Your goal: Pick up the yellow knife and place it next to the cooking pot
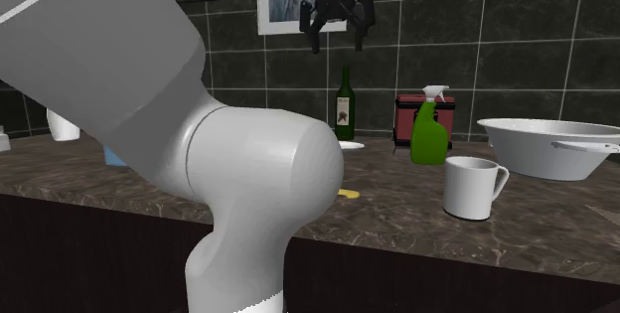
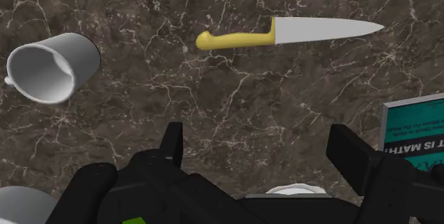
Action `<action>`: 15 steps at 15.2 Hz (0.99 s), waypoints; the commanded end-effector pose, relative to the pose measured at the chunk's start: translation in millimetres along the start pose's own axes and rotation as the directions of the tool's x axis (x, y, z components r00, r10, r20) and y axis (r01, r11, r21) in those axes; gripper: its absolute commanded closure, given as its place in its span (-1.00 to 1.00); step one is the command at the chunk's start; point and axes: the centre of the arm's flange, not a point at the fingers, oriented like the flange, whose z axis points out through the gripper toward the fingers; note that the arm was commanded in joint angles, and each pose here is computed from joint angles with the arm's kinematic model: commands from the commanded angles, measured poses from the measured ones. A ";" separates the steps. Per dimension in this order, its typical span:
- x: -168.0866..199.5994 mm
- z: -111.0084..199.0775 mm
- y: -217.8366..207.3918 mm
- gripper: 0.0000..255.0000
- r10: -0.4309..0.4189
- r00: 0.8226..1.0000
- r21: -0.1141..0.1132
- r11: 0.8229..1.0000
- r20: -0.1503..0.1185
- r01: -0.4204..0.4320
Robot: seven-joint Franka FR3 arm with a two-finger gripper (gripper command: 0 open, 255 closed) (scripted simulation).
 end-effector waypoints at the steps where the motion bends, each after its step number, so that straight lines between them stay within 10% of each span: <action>1: 0.0 0.0 0.0 -1.00 0.000 1.000 0.000 1.000 0.000 0.000; 8: -16.4 87.5 -25.8 -1.00 0.334 0.943 -0.015 0.943 0.004 -0.333; 15: -24.0 175.3 -54.4 -1.00 0.629 0.778 -0.031 0.777 0.003 -0.628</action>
